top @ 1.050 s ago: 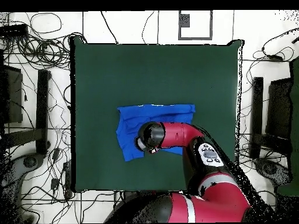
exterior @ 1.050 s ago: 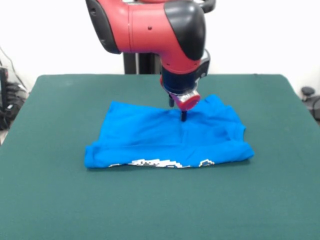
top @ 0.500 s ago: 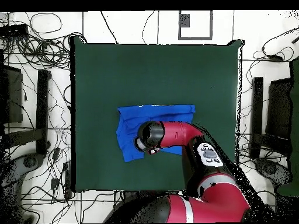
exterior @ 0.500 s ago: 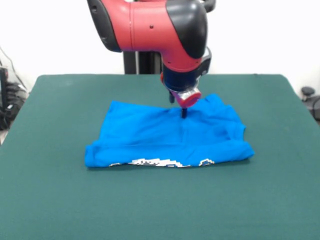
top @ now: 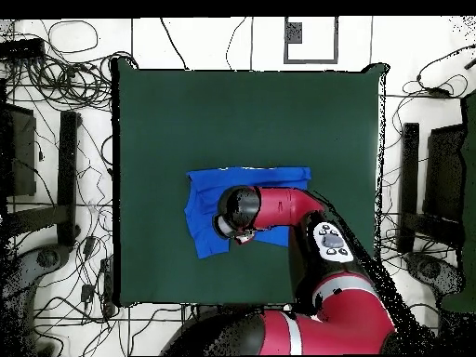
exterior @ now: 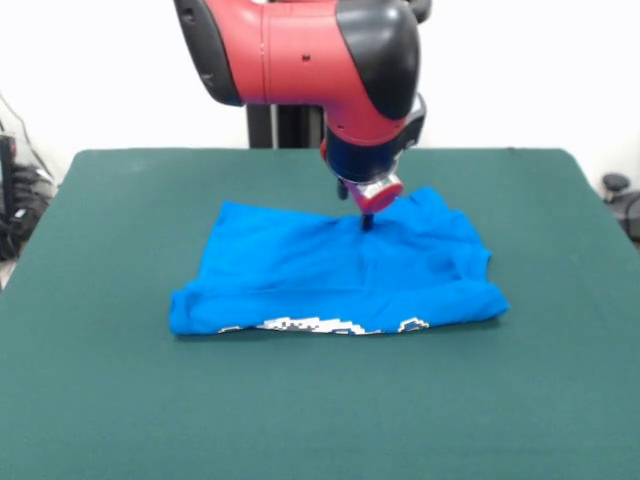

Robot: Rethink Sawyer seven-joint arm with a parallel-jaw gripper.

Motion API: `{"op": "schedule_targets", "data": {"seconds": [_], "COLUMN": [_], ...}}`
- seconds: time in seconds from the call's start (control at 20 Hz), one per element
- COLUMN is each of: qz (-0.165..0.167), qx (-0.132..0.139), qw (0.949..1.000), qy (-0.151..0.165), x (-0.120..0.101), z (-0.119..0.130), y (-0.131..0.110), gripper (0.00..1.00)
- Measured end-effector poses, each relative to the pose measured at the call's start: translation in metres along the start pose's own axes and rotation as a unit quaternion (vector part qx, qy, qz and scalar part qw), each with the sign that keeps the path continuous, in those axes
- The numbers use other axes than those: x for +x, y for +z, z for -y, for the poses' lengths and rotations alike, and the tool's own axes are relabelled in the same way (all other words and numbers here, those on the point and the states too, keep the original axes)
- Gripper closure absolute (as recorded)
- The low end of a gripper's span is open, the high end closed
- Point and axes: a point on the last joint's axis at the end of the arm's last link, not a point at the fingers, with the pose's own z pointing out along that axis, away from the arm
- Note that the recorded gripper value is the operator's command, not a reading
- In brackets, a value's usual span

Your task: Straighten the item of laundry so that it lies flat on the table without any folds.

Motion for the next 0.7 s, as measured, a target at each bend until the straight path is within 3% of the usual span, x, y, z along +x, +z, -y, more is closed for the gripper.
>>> {"op": "schedule_targets", "data": {"seconds": [0.4, 0.7], "qz": [0.011, 0.031], "qx": [-0.009, -0.032], "qw": [0.9999, 0.999], "qy": [-0.003, -0.007], "x": [-0.003, -0.005], "z": [-0.012, -0.041], "y": [-0.006, -0.024], "gripper": [0.0, 0.0]}}
